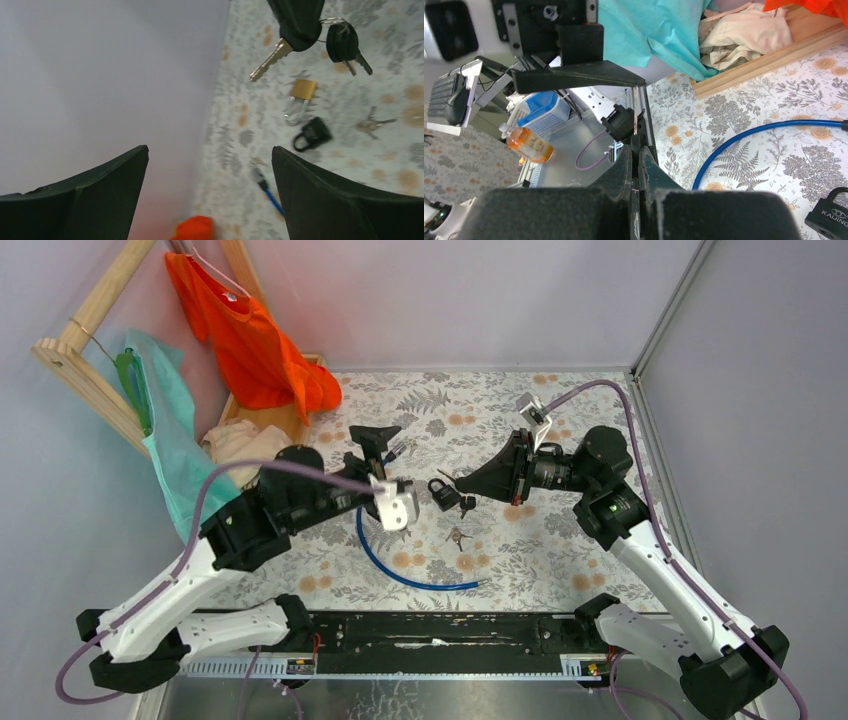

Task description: Unlock with the key

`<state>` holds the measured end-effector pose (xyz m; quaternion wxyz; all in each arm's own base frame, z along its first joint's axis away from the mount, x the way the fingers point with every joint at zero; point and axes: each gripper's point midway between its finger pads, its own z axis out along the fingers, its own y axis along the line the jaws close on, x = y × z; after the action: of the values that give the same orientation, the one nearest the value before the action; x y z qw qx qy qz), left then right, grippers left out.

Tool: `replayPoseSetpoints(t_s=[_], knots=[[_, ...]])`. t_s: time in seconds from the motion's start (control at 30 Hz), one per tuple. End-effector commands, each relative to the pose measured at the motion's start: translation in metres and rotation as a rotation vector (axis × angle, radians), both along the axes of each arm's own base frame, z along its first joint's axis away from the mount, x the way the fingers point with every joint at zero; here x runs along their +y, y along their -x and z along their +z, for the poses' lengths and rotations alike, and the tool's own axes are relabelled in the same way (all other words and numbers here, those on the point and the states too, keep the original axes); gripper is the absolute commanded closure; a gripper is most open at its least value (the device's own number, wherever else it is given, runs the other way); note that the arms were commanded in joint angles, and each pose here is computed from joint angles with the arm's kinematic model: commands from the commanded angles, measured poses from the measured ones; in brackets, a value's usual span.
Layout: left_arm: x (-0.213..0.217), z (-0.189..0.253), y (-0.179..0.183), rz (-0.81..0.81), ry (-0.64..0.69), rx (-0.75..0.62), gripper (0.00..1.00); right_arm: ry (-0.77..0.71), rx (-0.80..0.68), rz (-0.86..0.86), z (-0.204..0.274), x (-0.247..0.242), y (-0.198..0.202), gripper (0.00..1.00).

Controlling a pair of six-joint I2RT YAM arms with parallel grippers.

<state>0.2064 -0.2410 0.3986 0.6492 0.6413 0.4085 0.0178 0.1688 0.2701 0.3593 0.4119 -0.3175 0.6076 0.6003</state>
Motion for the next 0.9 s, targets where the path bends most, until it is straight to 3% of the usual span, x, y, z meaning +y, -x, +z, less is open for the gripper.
replayPoseSetpoints(t_s=[0.0,0.2,0.33,0.57,0.7,0.87], knots=[[-0.006,-0.044,0.016,0.024,0.127,0.638,0.0,-0.019,-0.099,0.082,0.017,-0.002,0.019,1.0],[-0.007,-0.036,0.009,-0.142,0.225,1.344,0.0,-0.001,-0.074,0.142,0.008,-0.002,0.028,1.0],[-0.011,-0.028,0.029,-0.354,0.217,1.603,0.05,0.012,-0.029,0.174,0.001,0.0,0.028,1.0],[-0.015,-0.033,0.036,-0.421,0.243,1.646,0.05,0.032,0.015,0.151,-0.003,0.008,0.01,1.0],[-0.014,-0.062,-0.005,-0.181,0.259,1.485,0.02,0.042,0.049,0.072,-0.008,0.009,-0.003,1.0],[0.001,-0.133,-0.06,0.054,0.103,1.378,0.03,0.101,0.153,-0.024,-0.032,0.006,-0.017,1.0]])
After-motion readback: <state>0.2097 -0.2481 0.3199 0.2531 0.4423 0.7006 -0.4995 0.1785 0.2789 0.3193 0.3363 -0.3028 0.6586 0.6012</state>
